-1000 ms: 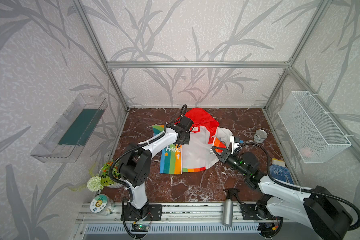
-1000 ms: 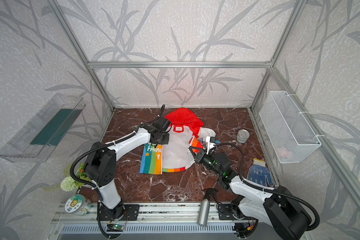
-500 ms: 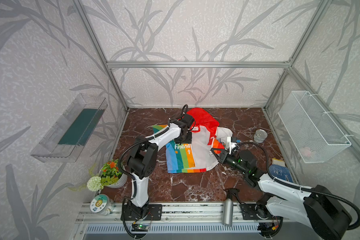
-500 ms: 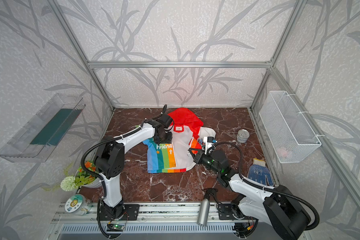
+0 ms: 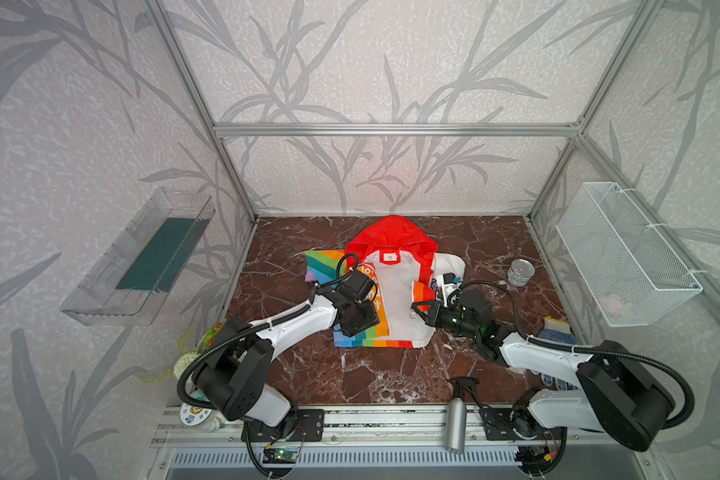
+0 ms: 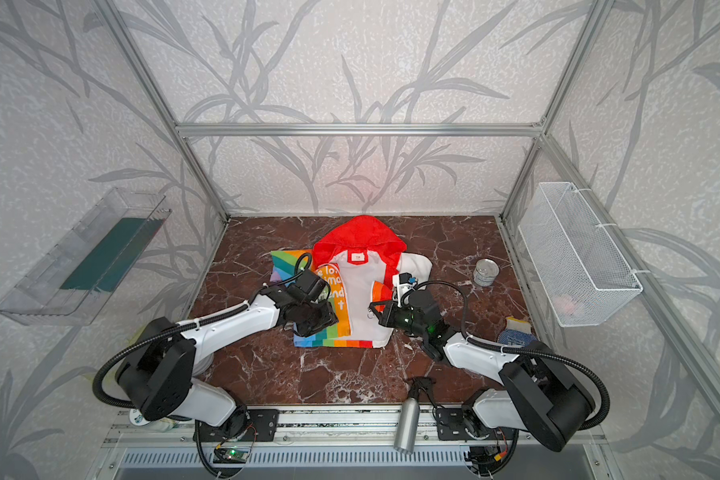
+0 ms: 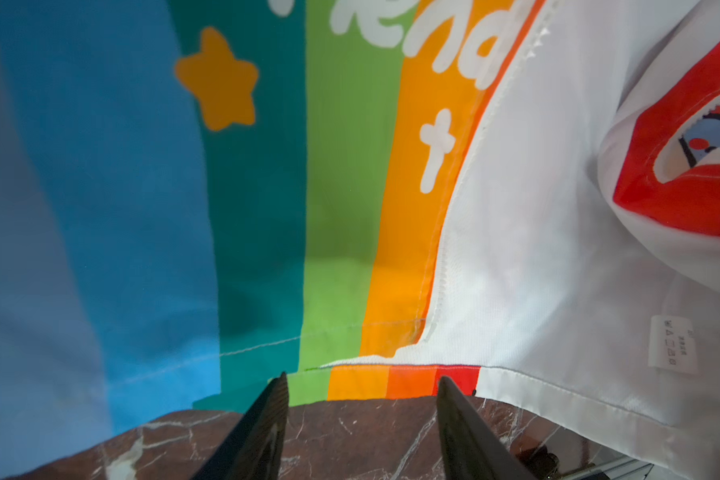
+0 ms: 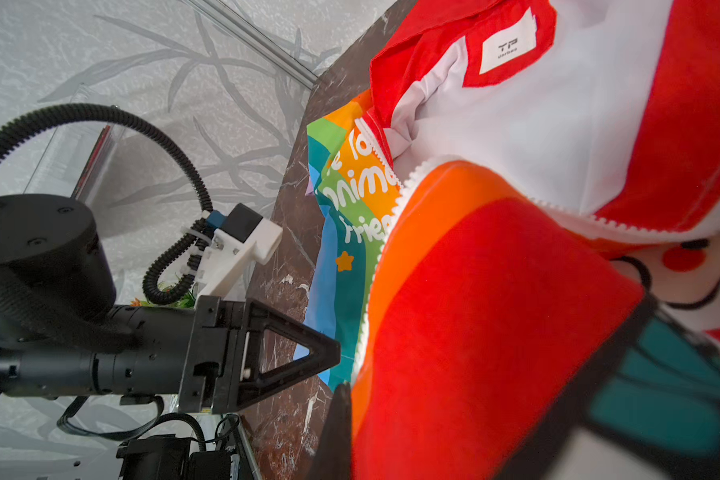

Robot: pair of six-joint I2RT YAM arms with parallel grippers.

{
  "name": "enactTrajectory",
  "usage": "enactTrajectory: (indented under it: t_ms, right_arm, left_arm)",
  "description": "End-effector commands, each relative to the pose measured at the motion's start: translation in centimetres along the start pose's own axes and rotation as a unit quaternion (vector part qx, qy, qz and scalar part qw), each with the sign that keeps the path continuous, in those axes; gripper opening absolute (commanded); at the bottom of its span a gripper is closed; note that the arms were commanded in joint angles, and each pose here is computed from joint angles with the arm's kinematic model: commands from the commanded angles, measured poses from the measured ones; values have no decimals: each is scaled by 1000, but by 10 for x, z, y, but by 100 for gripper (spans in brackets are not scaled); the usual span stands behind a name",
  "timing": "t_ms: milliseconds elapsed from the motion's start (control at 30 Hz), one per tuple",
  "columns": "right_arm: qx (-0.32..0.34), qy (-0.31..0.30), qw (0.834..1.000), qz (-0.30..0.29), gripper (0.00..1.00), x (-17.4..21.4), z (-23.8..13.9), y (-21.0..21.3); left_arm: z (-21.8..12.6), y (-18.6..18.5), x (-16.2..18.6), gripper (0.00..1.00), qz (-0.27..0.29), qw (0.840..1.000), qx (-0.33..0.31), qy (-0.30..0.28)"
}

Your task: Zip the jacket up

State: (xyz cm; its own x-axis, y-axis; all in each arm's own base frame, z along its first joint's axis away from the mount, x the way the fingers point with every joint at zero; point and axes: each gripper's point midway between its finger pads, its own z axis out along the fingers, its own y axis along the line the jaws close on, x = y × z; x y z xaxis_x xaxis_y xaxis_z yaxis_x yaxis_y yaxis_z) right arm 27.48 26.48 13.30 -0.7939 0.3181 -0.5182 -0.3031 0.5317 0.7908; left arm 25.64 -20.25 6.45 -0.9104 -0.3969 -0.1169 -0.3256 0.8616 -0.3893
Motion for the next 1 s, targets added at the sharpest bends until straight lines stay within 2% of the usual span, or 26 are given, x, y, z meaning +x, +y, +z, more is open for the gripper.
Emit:
enactTrajectory:
  t_ms: [0, 167, 300, 400, 600, 667, 800, 967]
  right_arm:
    - [-32, -15, 999, -5, 0, -10, 1, 15]
    - [-40, -13, 999, -9, 0, -9, -1, 20]
    - [-49, -7, 999, -12, 0, -9, 0, 24]
    - [-50, -8, 999, -12, 0, -10, 0, 25]
    - [-48, -6, 999, -14, 0, -9, -3, 26]
    - [-48, -5, 999, -14, 0, -9, -4, 27]
    - [-46, -8, 999, -13, 0, -9, -4, 26]
    - [-50, -8, 999, -12, 0, -10, -4, 27]
  left_arm:
    - [-19, 19, -12, 62, -74, 995, 1, -61]
    - [-10, 48, 13, 64, -152, 986, 36, -58]
    - [-7, 69, 19, 65, -166, 983, 23, -68]
    - [-5, 70, 16, 66, -180, 979, 39, -82]
    - [2, 64, 11, 61, -184, 977, 56, -88]
    - [2, 61, 10, 56, -177, 979, 56, -86]
    - [1, 67, 7, 48, -168, 980, 39, -99]
    - [1, 75, -2, 44, -165, 978, 27, -122]
